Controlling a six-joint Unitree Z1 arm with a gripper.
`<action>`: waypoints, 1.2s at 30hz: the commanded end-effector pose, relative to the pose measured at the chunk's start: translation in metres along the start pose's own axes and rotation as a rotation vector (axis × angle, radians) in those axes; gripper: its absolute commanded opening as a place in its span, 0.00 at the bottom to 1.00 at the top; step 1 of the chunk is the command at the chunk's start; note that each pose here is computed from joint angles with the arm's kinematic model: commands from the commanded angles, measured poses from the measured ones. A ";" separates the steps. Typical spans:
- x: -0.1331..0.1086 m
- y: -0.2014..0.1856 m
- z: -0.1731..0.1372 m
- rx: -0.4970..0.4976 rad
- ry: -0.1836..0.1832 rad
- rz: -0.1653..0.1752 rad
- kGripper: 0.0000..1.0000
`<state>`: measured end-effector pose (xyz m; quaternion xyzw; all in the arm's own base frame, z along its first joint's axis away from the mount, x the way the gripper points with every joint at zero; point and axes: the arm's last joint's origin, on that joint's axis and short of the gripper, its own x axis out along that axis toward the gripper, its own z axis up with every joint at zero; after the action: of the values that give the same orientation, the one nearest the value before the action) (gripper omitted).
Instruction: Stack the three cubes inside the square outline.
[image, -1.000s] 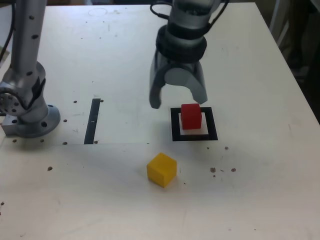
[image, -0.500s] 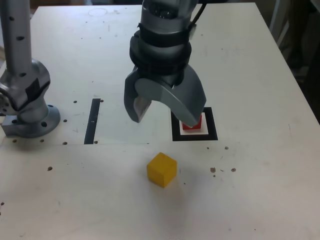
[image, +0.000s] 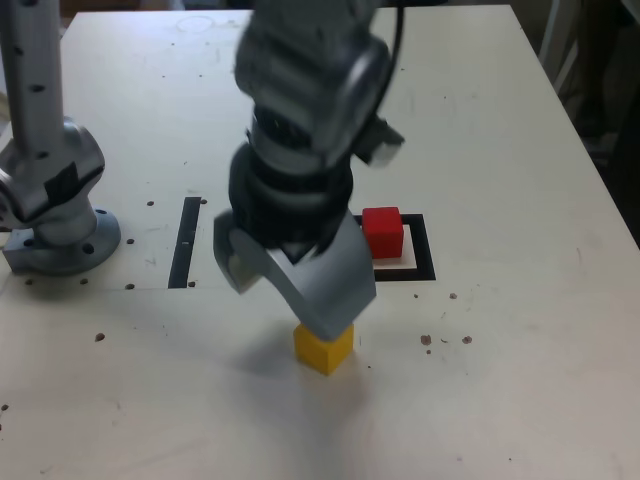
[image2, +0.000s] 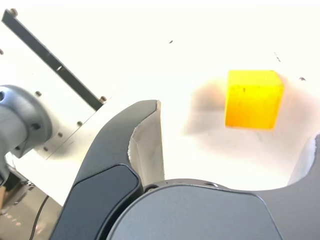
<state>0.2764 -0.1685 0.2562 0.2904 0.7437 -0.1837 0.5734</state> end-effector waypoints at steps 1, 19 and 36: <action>0.005 -0.001 0.007 0.007 -0.005 -0.006 0.96; 0.043 -0.002 0.034 -0.013 0.057 -0.025 0.69; 0.038 0.000 0.041 -0.020 0.002 -0.006 0.29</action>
<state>0.2994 -0.1844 0.2084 0.2849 0.7465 -0.1776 0.5744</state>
